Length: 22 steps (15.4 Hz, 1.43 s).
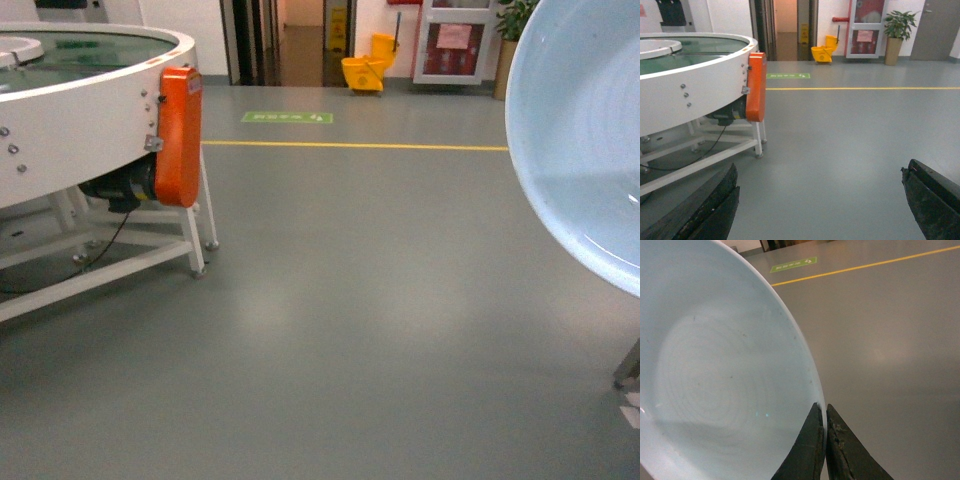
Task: Place blue tray on left shelf second layer neatly
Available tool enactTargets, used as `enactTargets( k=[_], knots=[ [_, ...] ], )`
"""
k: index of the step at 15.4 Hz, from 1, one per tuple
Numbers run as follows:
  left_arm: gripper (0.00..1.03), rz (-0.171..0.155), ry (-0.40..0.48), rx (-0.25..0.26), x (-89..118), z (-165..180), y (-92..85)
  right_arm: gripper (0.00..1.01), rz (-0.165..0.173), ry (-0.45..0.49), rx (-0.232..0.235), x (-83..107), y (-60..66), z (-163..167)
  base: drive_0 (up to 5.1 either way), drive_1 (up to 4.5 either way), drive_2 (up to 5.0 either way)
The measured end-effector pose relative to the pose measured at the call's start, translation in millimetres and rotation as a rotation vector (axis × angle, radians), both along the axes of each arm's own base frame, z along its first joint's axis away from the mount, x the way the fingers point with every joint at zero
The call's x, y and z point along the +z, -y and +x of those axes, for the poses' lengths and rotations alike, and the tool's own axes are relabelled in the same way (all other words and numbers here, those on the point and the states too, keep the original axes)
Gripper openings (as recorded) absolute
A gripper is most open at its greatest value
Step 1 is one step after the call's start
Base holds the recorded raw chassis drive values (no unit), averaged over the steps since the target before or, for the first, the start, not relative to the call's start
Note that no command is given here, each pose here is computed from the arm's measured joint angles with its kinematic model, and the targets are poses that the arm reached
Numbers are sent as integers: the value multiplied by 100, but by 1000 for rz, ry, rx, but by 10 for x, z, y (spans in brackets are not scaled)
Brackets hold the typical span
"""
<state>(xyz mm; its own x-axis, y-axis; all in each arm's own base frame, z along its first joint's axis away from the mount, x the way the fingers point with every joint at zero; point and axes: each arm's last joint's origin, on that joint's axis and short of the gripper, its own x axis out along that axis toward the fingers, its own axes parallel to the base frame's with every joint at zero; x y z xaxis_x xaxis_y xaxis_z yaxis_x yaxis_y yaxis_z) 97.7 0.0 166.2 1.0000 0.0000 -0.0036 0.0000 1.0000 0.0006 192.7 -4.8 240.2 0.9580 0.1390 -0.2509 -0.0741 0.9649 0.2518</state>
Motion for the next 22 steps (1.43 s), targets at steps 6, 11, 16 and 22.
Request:
enactTargets(
  k=[6, 11, 16, 22],
  knots=[
    [98, 0, -2, 0, -1, 0, 0, 2, 1, 0, 6, -1, -3, 0, -160, -160, -160],
    [98, 0, -2, 0, -1, 0, 0, 2, 1, 0, 6, -1, -3, 0, -159, -159, -159],
    [98, 0, -2, 0, -1, 0, 0, 2, 1, 0, 6, -1, -3, 0, -162, -162, -162],
    [98, 0, -2, 0, -1, 0, 0, 2, 1, 0, 6, -1, -3, 0, -156, -156, -156]
  ],
)
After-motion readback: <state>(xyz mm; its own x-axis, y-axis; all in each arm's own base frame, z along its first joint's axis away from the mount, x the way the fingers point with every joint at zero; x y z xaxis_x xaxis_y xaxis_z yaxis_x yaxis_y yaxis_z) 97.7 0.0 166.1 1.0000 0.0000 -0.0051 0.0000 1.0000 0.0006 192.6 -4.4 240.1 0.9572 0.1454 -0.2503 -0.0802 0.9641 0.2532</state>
